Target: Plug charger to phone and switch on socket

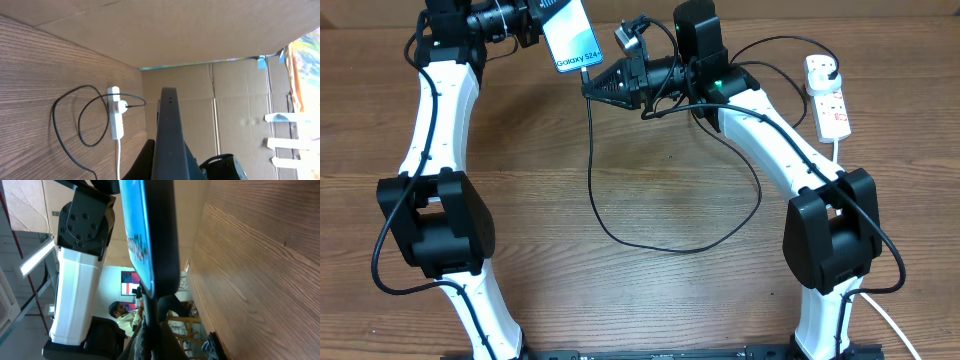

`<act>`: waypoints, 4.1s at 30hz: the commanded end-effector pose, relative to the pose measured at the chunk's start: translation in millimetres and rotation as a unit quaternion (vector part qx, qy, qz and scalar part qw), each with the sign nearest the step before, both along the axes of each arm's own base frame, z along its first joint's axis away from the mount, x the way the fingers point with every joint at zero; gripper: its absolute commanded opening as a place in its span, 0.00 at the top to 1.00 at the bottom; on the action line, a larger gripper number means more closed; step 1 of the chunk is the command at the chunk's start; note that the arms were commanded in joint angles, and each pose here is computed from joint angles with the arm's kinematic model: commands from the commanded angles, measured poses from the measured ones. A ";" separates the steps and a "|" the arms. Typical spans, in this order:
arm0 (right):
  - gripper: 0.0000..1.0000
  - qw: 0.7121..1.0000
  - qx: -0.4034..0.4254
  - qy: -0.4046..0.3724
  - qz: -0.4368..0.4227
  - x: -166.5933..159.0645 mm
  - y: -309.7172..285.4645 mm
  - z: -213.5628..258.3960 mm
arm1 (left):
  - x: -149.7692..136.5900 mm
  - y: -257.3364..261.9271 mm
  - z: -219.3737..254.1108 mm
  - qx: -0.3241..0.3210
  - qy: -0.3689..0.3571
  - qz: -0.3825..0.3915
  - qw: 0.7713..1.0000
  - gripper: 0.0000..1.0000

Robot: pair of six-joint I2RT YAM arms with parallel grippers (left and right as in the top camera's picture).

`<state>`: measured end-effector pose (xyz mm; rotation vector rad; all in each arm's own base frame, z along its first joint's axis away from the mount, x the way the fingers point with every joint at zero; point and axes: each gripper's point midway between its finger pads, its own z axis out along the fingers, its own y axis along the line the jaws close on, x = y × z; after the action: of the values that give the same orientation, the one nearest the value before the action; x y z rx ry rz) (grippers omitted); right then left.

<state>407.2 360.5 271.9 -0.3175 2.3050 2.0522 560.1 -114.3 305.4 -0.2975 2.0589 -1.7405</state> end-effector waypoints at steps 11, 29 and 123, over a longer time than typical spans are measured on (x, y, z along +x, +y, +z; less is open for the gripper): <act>0.96 1.000 -0.006 -0.003 -0.022 10.3 0.5 -2.3 | -12.7 -13.1 7.2 -0.016 0.003 -0.043 0.999 0.96; 0.96 1.000 -0.001 0.002 -0.006 4.3 0.6 -0.5 | -10.8 -12.1 7.1 -0.015 0.002 -0.037 0.999 0.96; 0.96 0.999 0.017 0.005 0.044 -14.8 4.2 4.6 | -11.1 -5.6 10.7 -0.024 0.007 -0.037 0.999 0.96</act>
<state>396.5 362.1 276.0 -0.3854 2.2991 2.1042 551.5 -118.2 311.9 -0.2683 2.0666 -1.8191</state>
